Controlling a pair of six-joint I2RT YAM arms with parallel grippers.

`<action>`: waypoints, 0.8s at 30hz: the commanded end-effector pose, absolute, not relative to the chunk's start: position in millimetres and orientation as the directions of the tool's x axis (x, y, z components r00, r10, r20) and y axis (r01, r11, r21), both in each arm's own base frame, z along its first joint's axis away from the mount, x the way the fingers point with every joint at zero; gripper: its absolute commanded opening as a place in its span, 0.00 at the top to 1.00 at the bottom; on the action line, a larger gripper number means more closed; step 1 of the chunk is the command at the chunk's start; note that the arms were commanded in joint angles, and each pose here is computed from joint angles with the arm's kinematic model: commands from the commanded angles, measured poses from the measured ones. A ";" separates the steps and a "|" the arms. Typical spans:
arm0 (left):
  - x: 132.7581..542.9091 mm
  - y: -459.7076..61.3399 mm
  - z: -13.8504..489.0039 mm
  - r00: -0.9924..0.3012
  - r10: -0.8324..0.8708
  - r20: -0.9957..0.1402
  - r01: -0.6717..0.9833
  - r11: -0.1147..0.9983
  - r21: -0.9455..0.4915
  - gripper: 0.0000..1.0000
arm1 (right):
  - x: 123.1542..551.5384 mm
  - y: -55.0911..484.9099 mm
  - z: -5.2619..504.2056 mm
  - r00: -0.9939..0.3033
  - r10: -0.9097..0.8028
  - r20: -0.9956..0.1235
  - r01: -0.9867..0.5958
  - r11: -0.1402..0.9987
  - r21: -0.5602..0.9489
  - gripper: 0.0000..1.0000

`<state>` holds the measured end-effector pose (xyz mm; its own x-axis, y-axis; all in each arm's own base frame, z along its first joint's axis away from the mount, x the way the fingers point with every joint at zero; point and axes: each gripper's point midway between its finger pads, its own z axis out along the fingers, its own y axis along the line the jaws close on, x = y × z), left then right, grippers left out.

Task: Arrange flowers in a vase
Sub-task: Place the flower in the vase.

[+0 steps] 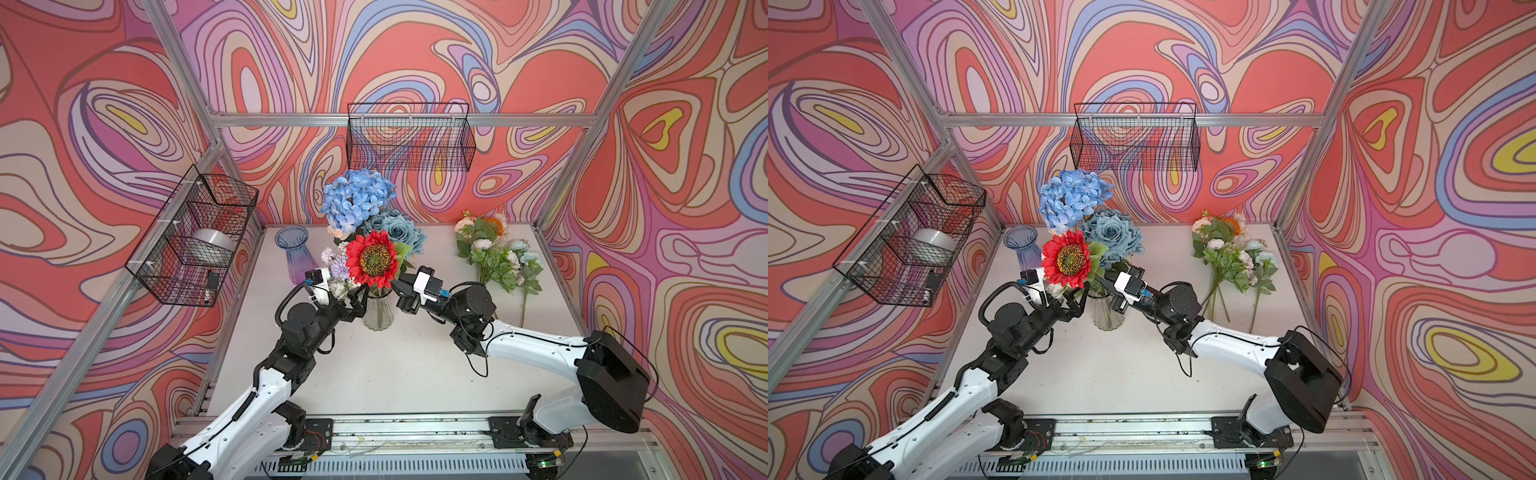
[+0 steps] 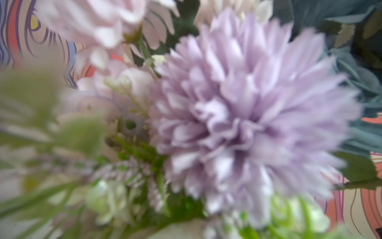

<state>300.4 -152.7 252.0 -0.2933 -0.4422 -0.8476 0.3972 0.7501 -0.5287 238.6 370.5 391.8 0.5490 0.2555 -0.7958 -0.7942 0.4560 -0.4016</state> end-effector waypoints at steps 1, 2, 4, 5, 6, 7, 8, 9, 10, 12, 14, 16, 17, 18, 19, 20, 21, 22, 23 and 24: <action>304.1 -147.2 265.5 -0.259 -0.469 -0.844 0.390 0.749 -0.536 0.00 | 244.1 373.8 381.7 0.568 0.260 -0.781 -0.777 0.481 -0.405 1.00; 304.2 -147.2 265.0 -0.260 -0.471 -0.843 0.388 0.749 -0.537 0.00 | 245.8 375.0 378.5 0.567 0.262 -0.781 -0.777 0.485 -0.402 1.00; 304.7 -146.6 263.4 -0.263 -0.471 -0.842 0.385 0.750 -0.539 0.00 | 250.1 377.7 369.3 0.562 0.257 -0.786 -0.777 0.490 -0.395 1.00; 304.9 -146.6 263.4 -0.264 -0.471 -0.842 0.384 0.749 -0.540 0.00 | 252.1 379.4 363.7 0.556 0.255 -0.791 -0.779 0.490 -0.390 1.00; 304.8 -146.9 263.7 -0.263 -0.472 -0.842 0.385 0.749 -0.540 0.00 | 254.0 380.2 357.7 0.548 0.252 -0.797 -0.782 0.492 -0.383 1.00; 304.8 -146.6 263.9 -0.262 -0.473 -0.841 0.384 0.749 -0.540 0.00 | 255.3 380.2 353.5 0.539 0.253 -0.804 -0.786 0.493 -0.372 1.00; 304.8 -146.5 263.9 -0.262 -0.472 -0.842 0.384 0.749 -0.540 0.00 | 256.2 380.0 348.2 0.525 0.256 -0.812 -0.793 0.493 -0.358 1.00; 305.0 -145.6 264.3 -0.259 -0.474 -0.842 0.382 0.750 -0.540 0.00 | 257.3 379.4 343.1 0.509 0.259 -0.821 -0.801 0.493 -0.340 1.00; 305.2 -145.1 264.4 -0.258 -0.475 -0.842 0.379 0.751 -0.540 0.00 | 257.9 379.0 337.7 0.491 0.260 -0.831 -0.809 0.490 -0.324 1.00; 305.5 -144.5 264.1 -0.256 -0.474 -0.843 0.377 0.754 -0.538 0.00 | 260.6 379.0 324.6 0.447 0.254 -0.858 -0.826 0.485 -0.287 1.00; 306.2 -144.2 264.2 -0.255 -0.475 -0.842 0.375 0.754 -0.539 0.00 | 263.9 379.0 311.1 0.404 0.244 -0.882 -0.839 0.484 -0.250 1.00; 307.1 -144.3 265.4 -0.252 -0.476 -0.842 0.376 0.754 -0.539 0.00 | 267.1 379.2 297.4 0.362 0.235 -0.902 -0.849 0.483 -0.215 1.00; 307.3 -144.7 264.8 -0.255 -0.477 -0.841 0.376 0.753 -0.540 0.00 | 269.0 379.5 290.0 0.346 0.225 -0.911 -0.851 0.483 -0.204 1.00; 307.4 -145.3 265.7 -0.254 -0.478 -0.841 0.380 0.751 -0.541 0.00 | 271.0 380.6 282.7 0.325 0.219 -0.920 -0.855 0.484 -0.187 1.00; 307.5 -145.8 265.3 -0.257 -0.478 -0.840 0.380 0.749 -0.543 0.00 | 273.2 381.2 277.6 0.311 0.214 -0.926 -0.856 0.486 -0.175 1.00; 307.6 -146.1 265.3 -0.258 -0.479 -0.839 0.381 0.747 -0.544 0.00 | 275.5 381.9 270.7 0.295 0.206 -0.933 -0.857 0.489 -0.163 1.00; 307.6 -146.3 266.3 -0.257 -0.480 -0.839 0.383 0.746 -0.544 0.00 | 277.3 382.5 265.4 0.284 0.199 -0.938 -0.857 0.491 -0.155 1.00; 307.4 -146.6 265.7 -0.260 -0.479 -0.839 0.384 0.745 -0.545 0.00 | 278.2 382.7 261.8 0.275 0.195 -0.942 -0.858 0.492 -0.149 1.00; 307.0 -146.9 266.0 -0.260 -0.479 -0.839 0.386 0.745 -0.545 0.00 | 279.3 382.3 260.9 0.271 0.193 -0.943 -0.856 0.497 -0.144 1.00; 306.5 -146.5 266.3 -0.260 -0.479 -0.838 0.386 0.744 -0.545 0.00 | 283.0 385.2 244.7 0.243 0.168 -0.955 -0.858 0.497 -0.131 1.00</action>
